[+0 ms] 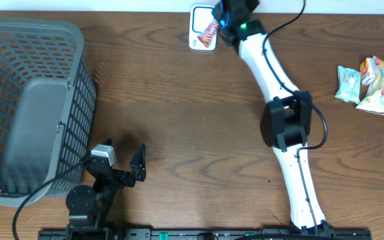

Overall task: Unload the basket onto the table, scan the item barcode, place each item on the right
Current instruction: 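Swing the right gripper up to the pile and release the chocolate bar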

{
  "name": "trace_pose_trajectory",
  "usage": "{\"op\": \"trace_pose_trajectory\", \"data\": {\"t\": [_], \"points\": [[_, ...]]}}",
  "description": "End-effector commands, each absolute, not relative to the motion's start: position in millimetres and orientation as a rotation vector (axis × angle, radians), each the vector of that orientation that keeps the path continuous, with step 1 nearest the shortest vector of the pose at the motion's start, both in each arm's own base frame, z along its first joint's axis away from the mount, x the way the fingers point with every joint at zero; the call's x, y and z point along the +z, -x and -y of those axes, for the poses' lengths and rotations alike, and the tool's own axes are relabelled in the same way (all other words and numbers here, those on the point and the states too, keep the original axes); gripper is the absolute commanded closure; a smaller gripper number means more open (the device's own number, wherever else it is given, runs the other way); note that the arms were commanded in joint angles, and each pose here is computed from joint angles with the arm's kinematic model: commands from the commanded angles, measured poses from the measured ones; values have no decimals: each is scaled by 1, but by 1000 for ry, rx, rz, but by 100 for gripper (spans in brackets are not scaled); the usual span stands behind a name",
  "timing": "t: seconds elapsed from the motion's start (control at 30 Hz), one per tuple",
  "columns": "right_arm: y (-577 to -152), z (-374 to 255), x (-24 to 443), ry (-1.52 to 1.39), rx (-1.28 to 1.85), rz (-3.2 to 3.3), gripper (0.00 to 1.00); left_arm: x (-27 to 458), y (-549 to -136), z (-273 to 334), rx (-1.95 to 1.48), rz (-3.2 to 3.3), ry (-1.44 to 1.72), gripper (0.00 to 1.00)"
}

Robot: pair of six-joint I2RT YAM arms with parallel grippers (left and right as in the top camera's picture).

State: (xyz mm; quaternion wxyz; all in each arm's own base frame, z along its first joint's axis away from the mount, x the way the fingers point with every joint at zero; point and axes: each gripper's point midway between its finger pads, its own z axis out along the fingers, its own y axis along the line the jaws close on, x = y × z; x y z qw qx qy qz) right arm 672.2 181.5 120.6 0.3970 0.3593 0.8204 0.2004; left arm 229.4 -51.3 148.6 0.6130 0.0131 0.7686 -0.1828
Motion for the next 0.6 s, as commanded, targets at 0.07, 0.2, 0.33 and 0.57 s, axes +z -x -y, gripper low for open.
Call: {"op": "trace_pose_trajectory", "data": {"t": [0.07, 0.2, 0.33, 0.57], "points": [[-652, -72, 157, -923, 173, -2140, 98, 135, -229, 50, -409, -1811, -34, 2], [-623, -3, 131, -1001, -13, -2270, 99, 135, -229, 50, -409, -1811, -34, 2], [-598, 76, 108, -1102, -185, -2323, 99, 135, -229, 50, -409, -1811, -34, 2], [-550, 183, 68, -1108, -405, -2486, 99, 135, -229, 50, -409, -1811, -34, 2]]}}
